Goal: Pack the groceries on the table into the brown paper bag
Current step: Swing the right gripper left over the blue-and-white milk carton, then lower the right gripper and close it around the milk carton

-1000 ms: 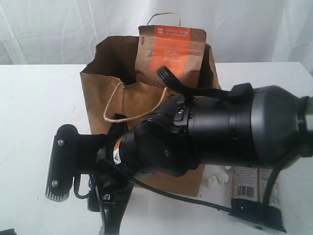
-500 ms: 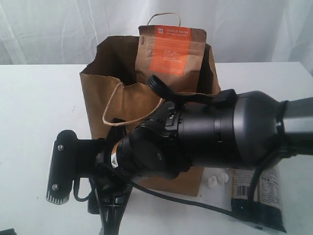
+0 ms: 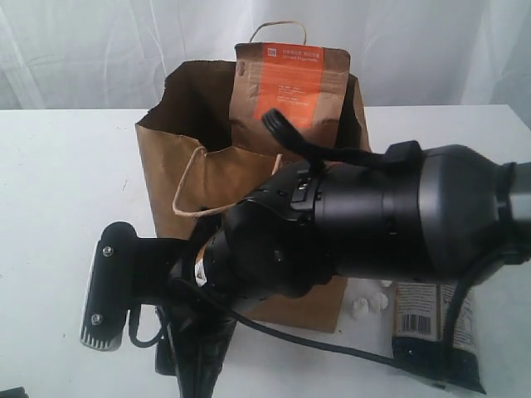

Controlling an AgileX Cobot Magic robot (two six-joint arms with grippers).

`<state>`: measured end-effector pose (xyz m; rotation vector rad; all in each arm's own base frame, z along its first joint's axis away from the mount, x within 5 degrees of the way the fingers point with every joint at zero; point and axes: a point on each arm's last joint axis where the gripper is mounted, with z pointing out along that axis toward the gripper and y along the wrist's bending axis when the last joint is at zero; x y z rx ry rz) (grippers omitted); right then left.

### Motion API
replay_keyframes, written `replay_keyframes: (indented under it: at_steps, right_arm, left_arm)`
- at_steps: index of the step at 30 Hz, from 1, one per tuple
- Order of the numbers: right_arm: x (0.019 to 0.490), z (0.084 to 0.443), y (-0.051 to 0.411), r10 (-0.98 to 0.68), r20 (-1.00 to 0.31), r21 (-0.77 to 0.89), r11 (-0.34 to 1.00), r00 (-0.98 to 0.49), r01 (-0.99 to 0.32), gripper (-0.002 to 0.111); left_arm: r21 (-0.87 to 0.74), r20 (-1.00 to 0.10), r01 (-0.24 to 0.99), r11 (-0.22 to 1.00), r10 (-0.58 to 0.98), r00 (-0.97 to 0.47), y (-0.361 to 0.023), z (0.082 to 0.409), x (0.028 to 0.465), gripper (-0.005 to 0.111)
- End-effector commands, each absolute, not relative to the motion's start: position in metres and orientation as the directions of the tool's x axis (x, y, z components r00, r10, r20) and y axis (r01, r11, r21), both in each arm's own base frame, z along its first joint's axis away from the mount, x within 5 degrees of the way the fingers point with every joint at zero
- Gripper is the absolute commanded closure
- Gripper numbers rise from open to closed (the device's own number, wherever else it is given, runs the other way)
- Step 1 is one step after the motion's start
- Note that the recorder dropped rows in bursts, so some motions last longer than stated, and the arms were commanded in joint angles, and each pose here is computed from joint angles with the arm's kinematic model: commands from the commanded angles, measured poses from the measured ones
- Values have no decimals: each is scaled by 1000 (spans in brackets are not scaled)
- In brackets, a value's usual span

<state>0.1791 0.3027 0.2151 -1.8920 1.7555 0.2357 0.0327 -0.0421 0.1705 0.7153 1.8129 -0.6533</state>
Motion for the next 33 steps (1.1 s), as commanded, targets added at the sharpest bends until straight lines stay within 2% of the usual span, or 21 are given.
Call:
replay_keyframes:
  at_steps: [1, 9, 13, 23, 29, 33]
  right_arm:
    - [160, 226, 302, -872, -474, -213, -23, 124, -977, 46]
    - [143, 239, 305, -849, -507, -210, -44, 148, -977, 46]
    - [153, 251, 301, -834, -511, -331, -34, 209, -943, 46]
    - [189, 255, 283, -837, -535, -372, 112, 115, -921, 46]
    - [189, 241, 289, -836, -548, -274, 172, 6, -946, 46]
    - [191, 230, 294, -840, -542, -259, 174, -6, -950, 46]
  left_arm:
    - [-110, -941, 732, 673, 166, -294, -42, 170, 32, 107]
    - [-110, -941, 732, 673, 166, -294, -42, 170, 32, 107]
    - [-110, -941, 732, 673, 166, -294, -42, 170, 32, 107]
    - [-110, -941, 732, 673, 166, -294, -42, 170, 32, 107]
    - [-110, -941, 732, 673, 166, -294, -42, 170, 32, 107]
    - [-110, -941, 732, 673, 166, -294, -42, 170, 32, 107]
